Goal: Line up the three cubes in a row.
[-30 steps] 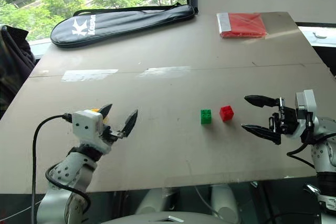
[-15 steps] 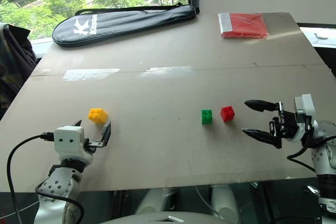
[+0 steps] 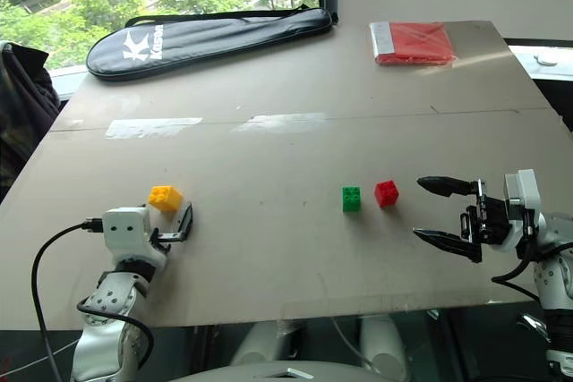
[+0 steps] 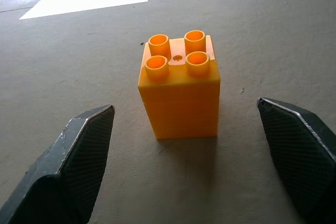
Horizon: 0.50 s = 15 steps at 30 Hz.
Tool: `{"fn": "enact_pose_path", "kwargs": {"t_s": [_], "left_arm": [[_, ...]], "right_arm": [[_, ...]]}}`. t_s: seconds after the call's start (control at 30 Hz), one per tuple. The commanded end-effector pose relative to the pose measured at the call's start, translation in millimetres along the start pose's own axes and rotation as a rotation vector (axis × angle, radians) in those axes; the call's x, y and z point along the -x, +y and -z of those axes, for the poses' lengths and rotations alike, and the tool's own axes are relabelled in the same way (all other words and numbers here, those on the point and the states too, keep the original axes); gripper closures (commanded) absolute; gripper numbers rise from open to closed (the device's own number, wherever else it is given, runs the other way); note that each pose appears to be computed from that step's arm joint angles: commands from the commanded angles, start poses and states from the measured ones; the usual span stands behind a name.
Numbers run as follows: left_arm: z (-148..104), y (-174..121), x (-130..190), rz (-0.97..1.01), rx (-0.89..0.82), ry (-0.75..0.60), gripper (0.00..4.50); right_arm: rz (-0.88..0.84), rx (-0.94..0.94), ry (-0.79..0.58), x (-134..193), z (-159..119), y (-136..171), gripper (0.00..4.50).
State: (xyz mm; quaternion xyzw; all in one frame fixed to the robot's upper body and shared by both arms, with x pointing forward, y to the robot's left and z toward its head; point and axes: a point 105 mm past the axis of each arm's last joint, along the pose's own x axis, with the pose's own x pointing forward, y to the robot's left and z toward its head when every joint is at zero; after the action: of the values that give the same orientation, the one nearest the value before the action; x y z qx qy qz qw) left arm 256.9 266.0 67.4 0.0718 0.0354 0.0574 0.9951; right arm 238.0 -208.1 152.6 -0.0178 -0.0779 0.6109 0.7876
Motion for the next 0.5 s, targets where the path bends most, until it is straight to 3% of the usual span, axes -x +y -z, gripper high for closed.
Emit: {"fn": "enact_pose_path", "kwargs": {"t_s": [0.03, 0.13, 0.27, 0.4, 0.5], "left_arm": [[1.0, -1.5, -2.3, 0.007, 0.010, 0.003, 0.04], [1.8, -1.5, -4.3, 0.008, 0.026, 0.007, 1.19], [4.7, 4.9, -3.9, 0.000, 0.035, 0.018, 3.13], [4.5, 7.1, -6.1, 0.053, -0.015, 0.023, 3.28], [-8.4, -17.0, -10.4, 0.276, 0.032, -0.012, 3.28]], "right_arm": [[0.003, 0.056, -0.023, 1.8, -10.5, 0.4, 0.00], [0.007, 0.058, -0.022, 2.0, -10.3, 0.0, 0.00], [0.014, 0.062, -0.022, 1.9, -10.6, -0.4, 0.00], [0.026, 0.067, -0.018, 1.9, -11.1, 0.2, 0.00], [0.038, 0.068, -0.016, 2.6, -11.5, 0.7, 0.00]]}}
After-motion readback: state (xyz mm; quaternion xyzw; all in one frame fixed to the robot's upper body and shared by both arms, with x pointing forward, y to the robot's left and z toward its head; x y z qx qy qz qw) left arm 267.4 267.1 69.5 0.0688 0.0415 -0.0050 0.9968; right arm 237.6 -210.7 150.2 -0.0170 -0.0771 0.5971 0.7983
